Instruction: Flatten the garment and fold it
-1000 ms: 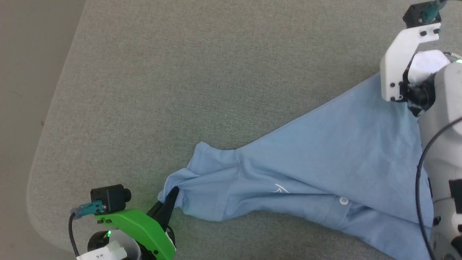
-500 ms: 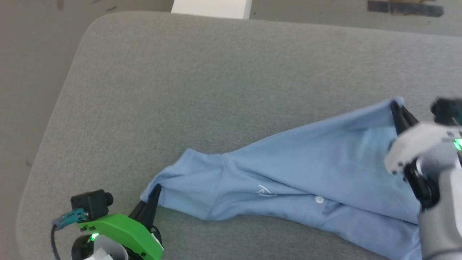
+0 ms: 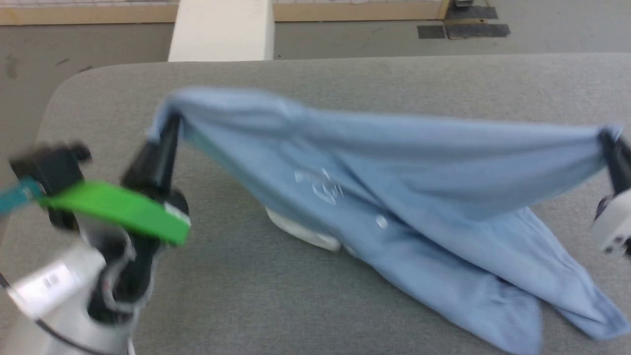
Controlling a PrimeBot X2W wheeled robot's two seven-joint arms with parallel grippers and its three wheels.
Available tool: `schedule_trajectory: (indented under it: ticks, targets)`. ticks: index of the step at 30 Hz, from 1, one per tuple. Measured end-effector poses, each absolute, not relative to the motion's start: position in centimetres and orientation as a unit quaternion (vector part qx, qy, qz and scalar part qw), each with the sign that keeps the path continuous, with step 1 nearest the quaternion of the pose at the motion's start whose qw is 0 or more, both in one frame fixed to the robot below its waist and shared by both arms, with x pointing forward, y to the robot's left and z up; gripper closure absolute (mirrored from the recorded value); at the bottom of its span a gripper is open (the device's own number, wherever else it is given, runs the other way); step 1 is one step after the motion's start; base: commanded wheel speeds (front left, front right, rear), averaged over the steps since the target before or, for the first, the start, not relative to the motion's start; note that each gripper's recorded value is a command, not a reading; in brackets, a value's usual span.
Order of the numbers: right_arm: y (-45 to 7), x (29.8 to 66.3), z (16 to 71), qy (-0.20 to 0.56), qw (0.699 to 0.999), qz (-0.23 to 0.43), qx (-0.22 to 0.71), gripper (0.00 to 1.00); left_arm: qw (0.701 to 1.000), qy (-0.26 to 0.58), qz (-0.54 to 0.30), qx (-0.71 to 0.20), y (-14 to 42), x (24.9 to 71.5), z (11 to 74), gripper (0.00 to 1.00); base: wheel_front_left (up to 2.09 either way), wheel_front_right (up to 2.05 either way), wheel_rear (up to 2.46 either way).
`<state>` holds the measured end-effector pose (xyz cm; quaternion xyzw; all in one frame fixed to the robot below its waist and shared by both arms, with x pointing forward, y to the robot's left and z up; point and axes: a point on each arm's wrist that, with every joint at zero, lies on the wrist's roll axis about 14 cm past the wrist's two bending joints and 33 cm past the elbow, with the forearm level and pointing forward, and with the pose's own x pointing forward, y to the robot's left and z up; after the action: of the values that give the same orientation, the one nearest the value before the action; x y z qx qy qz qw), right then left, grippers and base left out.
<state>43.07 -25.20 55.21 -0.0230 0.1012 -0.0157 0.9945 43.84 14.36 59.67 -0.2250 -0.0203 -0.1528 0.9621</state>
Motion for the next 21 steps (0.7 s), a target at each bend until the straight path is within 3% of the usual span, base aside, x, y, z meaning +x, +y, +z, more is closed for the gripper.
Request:
schedule_trajectory:
  ticks: [8,17,21]
  targets:
    - [-25.0,49.0,63.4,0.055,0.991,0.014,-0.121,1.00,0.947,-0.096,-0.200,-0.231,12.8,52.2,68.1,1.00,0.00,0.00,0.00]
    - [-24.0,58.2,66.3,0.041,0.989,0.017,-0.143,1.00,0.949,-0.201,-0.147,-0.192,14.4,61.6,75.0,1.00,0.00,0.00,0.00]
    - [-23.7,61.8,67.7,0.009,0.990,0.008,-0.140,1.00,0.935,-0.260,-0.128,-0.205,15.3,64.3,77.8,1.00,0.00,0.00,0.00]
